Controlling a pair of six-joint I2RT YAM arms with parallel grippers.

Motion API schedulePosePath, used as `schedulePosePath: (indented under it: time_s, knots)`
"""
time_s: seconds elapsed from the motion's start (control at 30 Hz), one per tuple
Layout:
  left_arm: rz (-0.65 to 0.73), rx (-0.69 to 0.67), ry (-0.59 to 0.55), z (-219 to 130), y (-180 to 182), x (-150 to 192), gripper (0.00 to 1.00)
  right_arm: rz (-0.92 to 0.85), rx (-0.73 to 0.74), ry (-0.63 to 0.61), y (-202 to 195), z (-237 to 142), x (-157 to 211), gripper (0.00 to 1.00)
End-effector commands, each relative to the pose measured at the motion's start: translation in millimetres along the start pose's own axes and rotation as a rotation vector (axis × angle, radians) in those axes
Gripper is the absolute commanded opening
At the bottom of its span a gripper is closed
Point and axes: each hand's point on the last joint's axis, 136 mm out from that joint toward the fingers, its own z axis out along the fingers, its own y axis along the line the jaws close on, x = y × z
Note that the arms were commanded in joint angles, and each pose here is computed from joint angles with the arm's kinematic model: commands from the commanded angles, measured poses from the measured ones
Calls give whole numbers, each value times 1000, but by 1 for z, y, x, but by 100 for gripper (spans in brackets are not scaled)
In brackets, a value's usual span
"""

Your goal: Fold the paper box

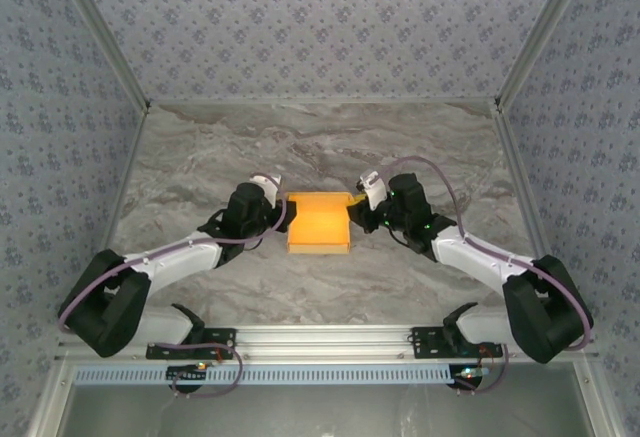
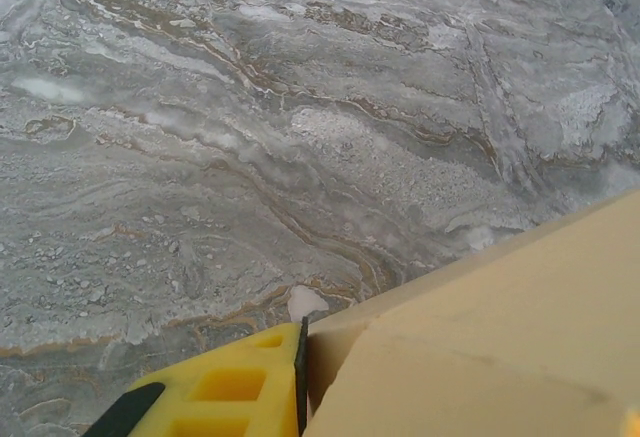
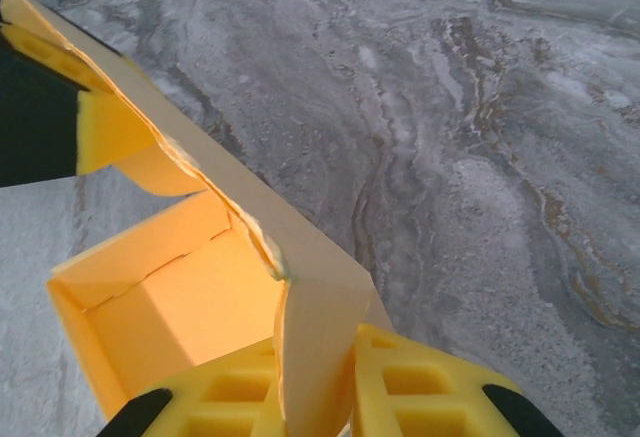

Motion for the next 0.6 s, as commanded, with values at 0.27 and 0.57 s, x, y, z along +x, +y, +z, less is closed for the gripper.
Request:
schedulePosePath:
  time_s: [0.27,0.57]
  knots:
    - [-95,76,-47,-1,-27,-13,18,-60,-39,-21,30,13,-3,16]
    - [-135,40,-33,1,-35,-20,19,-79,-43,-26,38,11,5,18]
